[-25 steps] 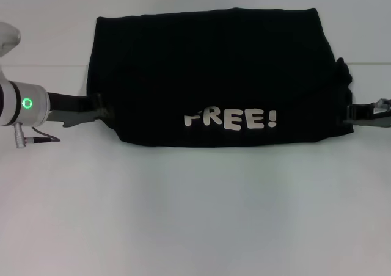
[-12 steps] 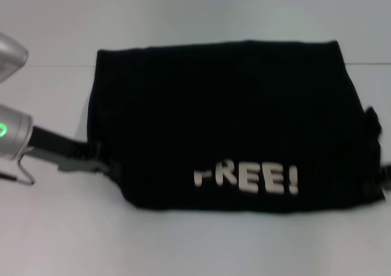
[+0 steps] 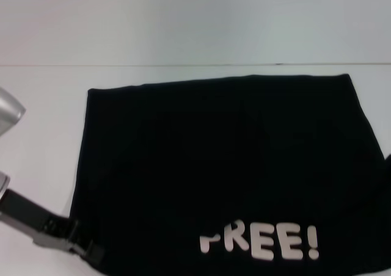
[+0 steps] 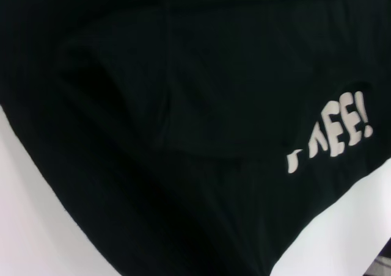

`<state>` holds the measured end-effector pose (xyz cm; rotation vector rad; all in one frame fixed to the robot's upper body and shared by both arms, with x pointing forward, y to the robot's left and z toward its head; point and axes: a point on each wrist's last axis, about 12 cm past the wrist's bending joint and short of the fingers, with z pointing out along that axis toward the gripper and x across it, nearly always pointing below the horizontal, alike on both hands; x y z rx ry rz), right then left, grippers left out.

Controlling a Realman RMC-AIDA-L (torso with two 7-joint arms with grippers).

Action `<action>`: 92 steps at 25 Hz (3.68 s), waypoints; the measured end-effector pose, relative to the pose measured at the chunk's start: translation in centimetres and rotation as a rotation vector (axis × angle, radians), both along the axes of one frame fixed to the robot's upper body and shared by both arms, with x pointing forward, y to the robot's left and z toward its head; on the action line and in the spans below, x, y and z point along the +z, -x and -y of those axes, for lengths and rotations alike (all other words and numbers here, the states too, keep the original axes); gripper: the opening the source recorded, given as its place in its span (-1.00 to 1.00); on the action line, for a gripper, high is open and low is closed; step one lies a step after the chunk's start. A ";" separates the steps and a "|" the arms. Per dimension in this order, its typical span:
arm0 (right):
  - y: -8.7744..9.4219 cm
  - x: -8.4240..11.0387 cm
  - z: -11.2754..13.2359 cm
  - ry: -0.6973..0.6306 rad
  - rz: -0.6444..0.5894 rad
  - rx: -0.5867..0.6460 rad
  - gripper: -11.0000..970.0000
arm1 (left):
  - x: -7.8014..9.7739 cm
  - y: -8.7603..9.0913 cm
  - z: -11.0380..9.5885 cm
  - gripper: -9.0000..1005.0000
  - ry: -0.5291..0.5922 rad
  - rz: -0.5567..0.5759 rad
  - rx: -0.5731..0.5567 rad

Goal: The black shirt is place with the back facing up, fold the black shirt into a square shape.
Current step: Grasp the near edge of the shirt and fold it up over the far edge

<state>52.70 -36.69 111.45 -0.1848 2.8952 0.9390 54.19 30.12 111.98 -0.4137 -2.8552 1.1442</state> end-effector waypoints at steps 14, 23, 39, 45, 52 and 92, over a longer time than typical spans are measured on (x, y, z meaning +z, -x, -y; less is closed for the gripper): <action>0.7 1.7 0.2 -0.135 0.058 0.098 -0.84 | 0.9 1.1 -0.1 -0.98 0.155 0.038 -0.074; -1.2 4.0 1.8 -0.160 0.208 0.007 -0.84 | 2.8 -0.9 -1.0 -0.98 0.231 0.122 0.032; -7.1 6.0 1.5 -0.125 0.455 -0.216 -0.84 | 4.4 -6.5 -1.5 -0.98 0.205 0.290 0.413; -8.3 4.1 1.7 -0.097 0.487 -0.340 -0.84 | 3.4 -7.8 -1.5 -0.98 0.166 0.328 0.508; -8.8 3.3 1.1 -0.080 0.481 -0.344 -0.84 | 3.4 -8.3 -1.2 -0.98 0.160 0.353 0.518; -16.3 0.9 -7.0 0.240 0.755 -0.470 -0.83 | 0.1 -11.6 -0.4 -0.98 -0.031 0.494 0.768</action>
